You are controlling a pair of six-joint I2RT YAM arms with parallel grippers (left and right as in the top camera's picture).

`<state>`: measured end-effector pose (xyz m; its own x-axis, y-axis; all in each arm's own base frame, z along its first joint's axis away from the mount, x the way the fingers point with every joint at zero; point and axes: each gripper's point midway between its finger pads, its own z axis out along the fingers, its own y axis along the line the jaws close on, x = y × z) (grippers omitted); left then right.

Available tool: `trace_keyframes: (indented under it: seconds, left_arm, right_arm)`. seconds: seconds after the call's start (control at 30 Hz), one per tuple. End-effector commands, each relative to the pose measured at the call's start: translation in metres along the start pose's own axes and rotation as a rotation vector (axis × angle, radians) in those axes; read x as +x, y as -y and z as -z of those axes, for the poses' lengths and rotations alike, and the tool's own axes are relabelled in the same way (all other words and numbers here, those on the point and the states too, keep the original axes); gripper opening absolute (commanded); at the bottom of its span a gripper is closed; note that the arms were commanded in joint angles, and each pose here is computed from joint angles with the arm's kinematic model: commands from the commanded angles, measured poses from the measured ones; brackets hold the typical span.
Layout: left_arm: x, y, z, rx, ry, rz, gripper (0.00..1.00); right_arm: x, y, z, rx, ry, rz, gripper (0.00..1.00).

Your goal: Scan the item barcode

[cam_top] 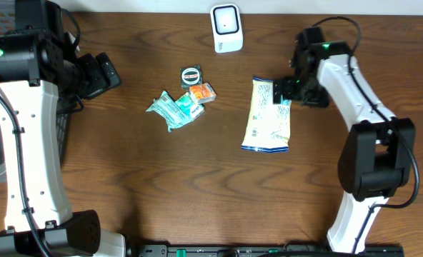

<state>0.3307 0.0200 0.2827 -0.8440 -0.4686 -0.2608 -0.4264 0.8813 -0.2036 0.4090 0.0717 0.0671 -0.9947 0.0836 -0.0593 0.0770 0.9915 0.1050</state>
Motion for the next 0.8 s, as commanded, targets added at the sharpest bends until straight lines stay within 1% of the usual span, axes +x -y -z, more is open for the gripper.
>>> trace_keyframes:
  seconds: [0.0, 0.2, 0.4, 0.43, 0.47, 0.5, 0.6, 0.67, 0.7, 0.73, 0.77]
  left_arm:
    - [-0.001, -0.001, 0.005, -0.001, 0.014, -0.001, 0.98]
    - [-0.001, -0.001, 0.005, -0.001, 0.014, -0.001, 0.98]
    - [-0.001, -0.001, 0.005, -0.001, 0.014, -0.001, 0.98]
    - [-0.001, -0.001, 0.005, -0.001, 0.014, -0.001, 0.98]
    - [-0.001, -0.001, 0.005, -0.001, 0.014, -0.001, 0.98]
    - [-0.001, -0.001, 0.005, -0.001, 0.014, -0.001, 0.98]
    - [-0.001, -0.001, 0.005, -0.001, 0.014, -0.001, 0.98]
    - [-0.001, -0.001, 0.005, -0.001, 0.014, -0.001, 0.98]
    - [-0.001, -0.001, 0.005, -0.001, 0.014, -0.001, 0.98]
    - [-0.001, -0.001, 0.005, -0.001, 0.014, -0.001, 0.98]
    - [-0.001, -0.001, 0.005, -0.001, 0.014, -0.001, 0.98]
  right_arm:
    - [0.002, -0.018, -0.004, -0.241, -0.019, 0.051, 0.99]
    - [0.012, -0.027, -0.036, -0.416, -0.015, 0.015, 0.99]
    - [0.023, -0.027, -0.065, -0.424, -0.012, -0.064, 0.99]
    - [0.024, -0.028, -0.067, -0.425, -0.012, -0.068, 0.95]
    - [0.025, -0.03, -0.071, -0.427, -0.011, -0.075, 0.88]
    - [0.027, -0.033, -0.075, -0.429, -0.01, -0.088, 0.68]
    - [0.032, -0.04, -0.084, -0.433, -0.003, -0.09, 0.46]
    - [0.034, -0.045, -0.088, -0.438, 0.005, -0.084, 0.21]
    - [0.034, -0.048, -0.089, -0.44, 0.007, -0.082, 0.12]
    - [0.034, -0.049, -0.089, -0.441, 0.006, -0.084, 0.01]
    - [0.034, -0.051, -0.089, -0.447, 0.006, -0.093, 0.01]
